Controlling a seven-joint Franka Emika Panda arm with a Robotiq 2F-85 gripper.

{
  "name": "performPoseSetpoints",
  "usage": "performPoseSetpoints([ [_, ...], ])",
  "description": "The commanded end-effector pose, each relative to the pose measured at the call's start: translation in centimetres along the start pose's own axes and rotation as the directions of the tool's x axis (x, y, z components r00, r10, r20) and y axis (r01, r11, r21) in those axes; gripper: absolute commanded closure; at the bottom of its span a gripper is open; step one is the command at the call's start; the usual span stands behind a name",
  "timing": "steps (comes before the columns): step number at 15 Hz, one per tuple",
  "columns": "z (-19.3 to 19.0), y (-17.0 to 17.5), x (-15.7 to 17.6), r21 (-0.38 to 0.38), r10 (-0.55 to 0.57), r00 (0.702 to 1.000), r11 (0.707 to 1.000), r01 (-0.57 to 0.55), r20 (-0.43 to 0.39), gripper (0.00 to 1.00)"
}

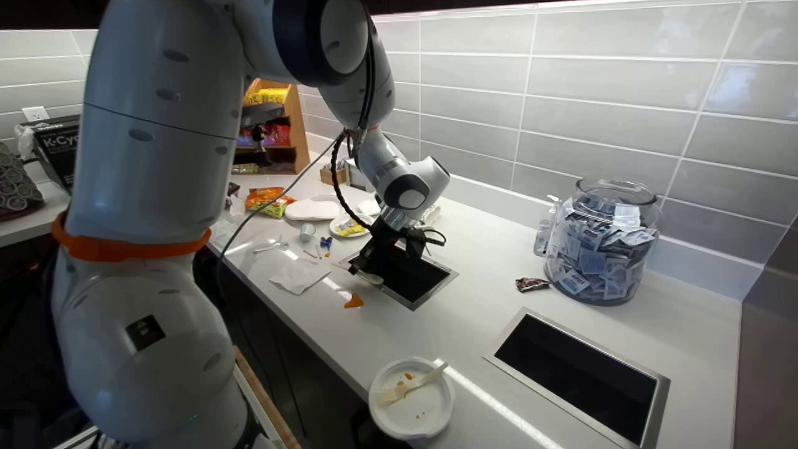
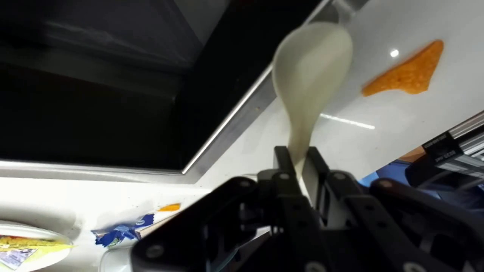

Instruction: Use the spoon to push the corn chips into the bin

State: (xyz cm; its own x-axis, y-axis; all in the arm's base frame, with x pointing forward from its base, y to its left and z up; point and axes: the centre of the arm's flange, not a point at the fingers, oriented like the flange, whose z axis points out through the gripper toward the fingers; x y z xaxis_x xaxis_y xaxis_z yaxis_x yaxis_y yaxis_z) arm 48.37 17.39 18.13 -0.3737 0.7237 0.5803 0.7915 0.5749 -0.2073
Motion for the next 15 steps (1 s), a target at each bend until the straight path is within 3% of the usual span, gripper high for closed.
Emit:
performPoseSetpoints([
  [1, 0.2, -3.0, 1.8, 0.002, 0.102, 0.994, 0.995, -0.102, -0.036, 0.97],
  [7, 1.8, -6.6, 2.7, -0.009, 0.208, 0.976, 0.978, -0.209, -0.062, 0.97],
  [12, 3.5, -9.3, 1.9, -0.051, 0.167, 0.985, 0.984, -0.169, -0.030, 0.97],
  [15, 4.6, -10.0, 1.2, -0.091, 0.127, 0.990, 0.987, -0.131, -0.054, 0.97],
])
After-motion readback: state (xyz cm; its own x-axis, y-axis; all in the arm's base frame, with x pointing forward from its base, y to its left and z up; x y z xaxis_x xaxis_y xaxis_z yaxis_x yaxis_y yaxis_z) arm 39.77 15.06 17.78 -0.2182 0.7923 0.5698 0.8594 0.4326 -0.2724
